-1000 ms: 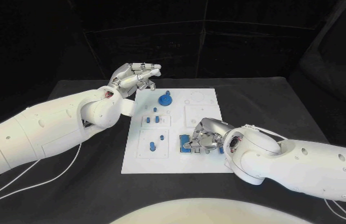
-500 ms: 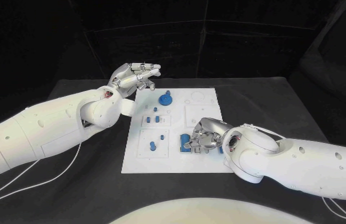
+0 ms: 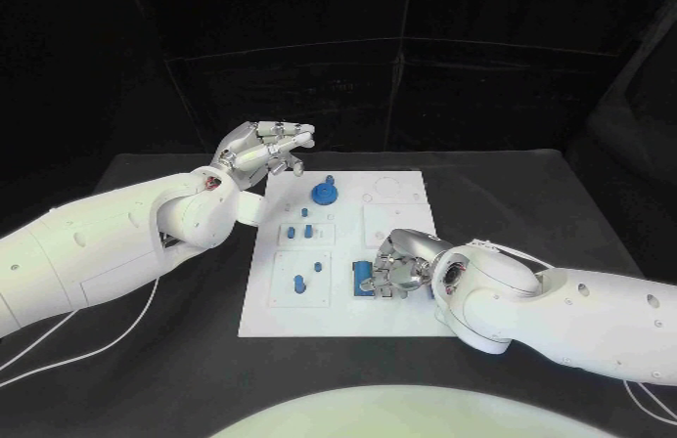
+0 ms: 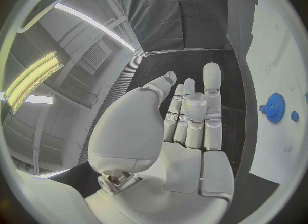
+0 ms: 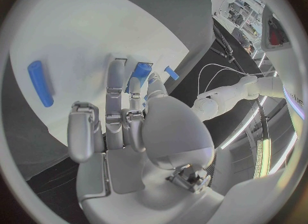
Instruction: Assemble the parts on the task board
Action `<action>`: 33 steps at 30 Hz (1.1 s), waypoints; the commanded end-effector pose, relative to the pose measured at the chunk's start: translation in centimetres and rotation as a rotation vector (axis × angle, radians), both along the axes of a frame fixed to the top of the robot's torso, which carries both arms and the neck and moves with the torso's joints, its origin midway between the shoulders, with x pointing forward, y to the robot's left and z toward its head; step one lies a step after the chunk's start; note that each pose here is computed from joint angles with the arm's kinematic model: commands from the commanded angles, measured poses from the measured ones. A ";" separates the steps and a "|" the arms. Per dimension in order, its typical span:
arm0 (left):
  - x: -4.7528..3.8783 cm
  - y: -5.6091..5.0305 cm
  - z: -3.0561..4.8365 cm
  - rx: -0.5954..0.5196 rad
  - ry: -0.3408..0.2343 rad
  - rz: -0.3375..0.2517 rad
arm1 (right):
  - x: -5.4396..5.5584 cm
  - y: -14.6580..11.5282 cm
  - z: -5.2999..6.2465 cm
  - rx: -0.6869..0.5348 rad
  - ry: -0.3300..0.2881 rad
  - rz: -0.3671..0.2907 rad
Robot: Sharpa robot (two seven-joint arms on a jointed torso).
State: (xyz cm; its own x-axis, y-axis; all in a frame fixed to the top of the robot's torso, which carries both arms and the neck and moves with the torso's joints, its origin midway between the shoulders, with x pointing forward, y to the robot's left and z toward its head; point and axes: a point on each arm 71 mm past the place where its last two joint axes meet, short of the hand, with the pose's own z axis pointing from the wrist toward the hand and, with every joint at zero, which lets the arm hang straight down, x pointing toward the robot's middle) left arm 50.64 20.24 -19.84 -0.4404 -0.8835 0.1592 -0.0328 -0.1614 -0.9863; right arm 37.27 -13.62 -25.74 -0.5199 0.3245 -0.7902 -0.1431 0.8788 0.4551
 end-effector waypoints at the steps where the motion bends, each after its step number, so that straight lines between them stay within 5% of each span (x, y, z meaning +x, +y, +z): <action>1: -0.02 -0.1 0.13 -0.009 -0.001 -0.012 | -0.1 0.0 0.0 -0.012 0.009 0.020; 12: -0.01 0.2 0.09 -0.006 0.000 -0.006 | -0.1 -3.1 1.0 0.262 -0.002 -0.028; 23: -0.07 0.2 -0.17 0.000 0.005 -0.006 | -0.3 -7.7 1.6 0.638 0.140 -0.114; 33: -0.11 0.1 -0.37 0.003 0.010 -0.009 | -0.3 -10.9 1.8 0.677 0.122 -0.142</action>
